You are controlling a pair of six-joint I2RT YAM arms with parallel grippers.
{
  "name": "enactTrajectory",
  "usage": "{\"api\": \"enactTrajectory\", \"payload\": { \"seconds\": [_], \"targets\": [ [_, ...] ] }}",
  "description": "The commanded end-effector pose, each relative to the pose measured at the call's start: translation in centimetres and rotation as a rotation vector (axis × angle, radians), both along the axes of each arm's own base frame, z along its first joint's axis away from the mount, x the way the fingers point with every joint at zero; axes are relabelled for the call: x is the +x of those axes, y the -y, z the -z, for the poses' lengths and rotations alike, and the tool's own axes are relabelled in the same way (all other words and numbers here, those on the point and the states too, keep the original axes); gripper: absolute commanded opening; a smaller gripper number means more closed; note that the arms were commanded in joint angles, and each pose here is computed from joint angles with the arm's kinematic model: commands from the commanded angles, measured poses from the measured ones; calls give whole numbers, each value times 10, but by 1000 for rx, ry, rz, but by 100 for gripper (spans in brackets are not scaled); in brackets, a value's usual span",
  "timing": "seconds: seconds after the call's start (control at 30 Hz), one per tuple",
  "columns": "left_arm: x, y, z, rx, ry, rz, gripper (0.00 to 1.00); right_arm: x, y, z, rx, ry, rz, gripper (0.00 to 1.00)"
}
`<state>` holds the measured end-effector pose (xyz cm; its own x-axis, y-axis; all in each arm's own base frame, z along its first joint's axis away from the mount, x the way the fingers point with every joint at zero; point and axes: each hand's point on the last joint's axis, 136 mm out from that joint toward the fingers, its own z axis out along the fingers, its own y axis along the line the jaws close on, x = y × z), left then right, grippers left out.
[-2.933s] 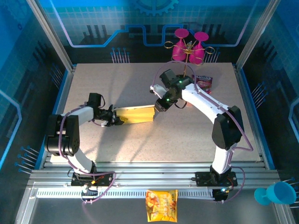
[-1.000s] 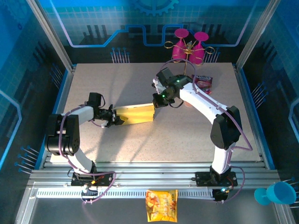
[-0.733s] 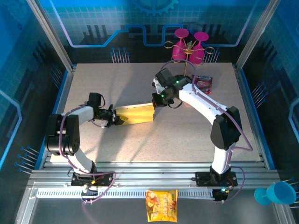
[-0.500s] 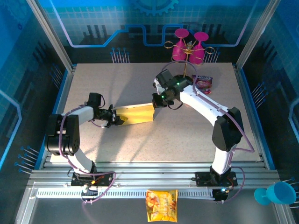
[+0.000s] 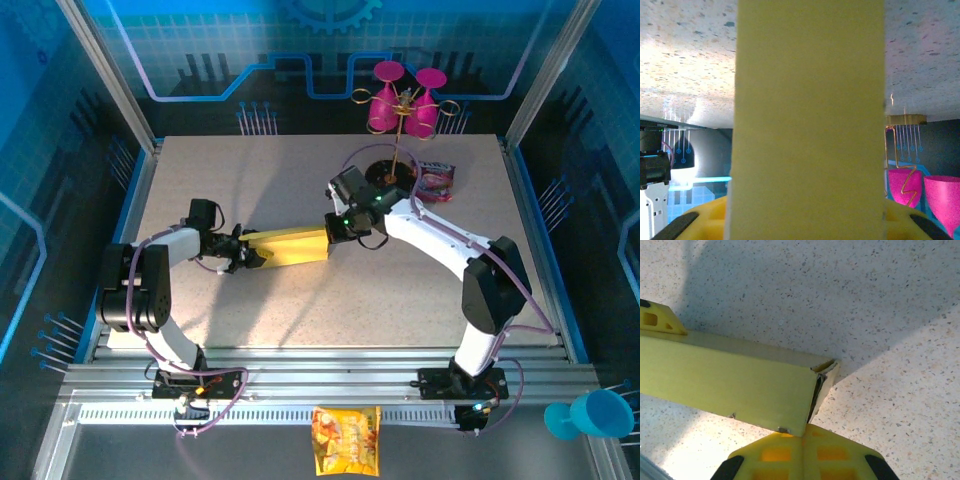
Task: Fold the paper box
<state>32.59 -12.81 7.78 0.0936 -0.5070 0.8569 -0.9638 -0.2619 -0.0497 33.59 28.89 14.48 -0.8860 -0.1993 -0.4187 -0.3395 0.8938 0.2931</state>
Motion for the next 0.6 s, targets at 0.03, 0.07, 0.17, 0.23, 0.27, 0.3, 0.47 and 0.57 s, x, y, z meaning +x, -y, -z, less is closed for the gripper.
{"api": "enactTrajectory", "payload": {
  "seconds": [0.03, 0.07, 0.17, 0.23, 0.27, 0.3, 0.47, 0.57],
  "targets": [
    [-5, -16, 30, 91, -37, -34, 35, 0, 4, 2, -60, 56, 4, 0],
    [-3, -15, 28, 94, -1, -22, 44, 1, 5, 1, -63, 59, 8, 0],
    [-2, -17, 22, 95, 41, -7, 60, 5, 3, -2, -62, 60, 16, 0],
    [-3, -19, 19, 98, 63, -2, 63, 6, 1, -3, -54, 55, 19, 0],
    [-4, -20, 18, 104, 73, 1, 64, 6, -1, -4, -49, 53, 17, 0],
    [-4, -22, 16, 110, 81, 2, 65, 7, -1, -4, -44, 50, 18, 0],
    [0, -29, 4, 132, 129, 2, 74, 8, -2, -6, -42, 46, 14, 0],
    [1, -38, -8, 173, 168, -11, 76, 8, -3, -6, -41, 42, 11, 0]
  ]
}}
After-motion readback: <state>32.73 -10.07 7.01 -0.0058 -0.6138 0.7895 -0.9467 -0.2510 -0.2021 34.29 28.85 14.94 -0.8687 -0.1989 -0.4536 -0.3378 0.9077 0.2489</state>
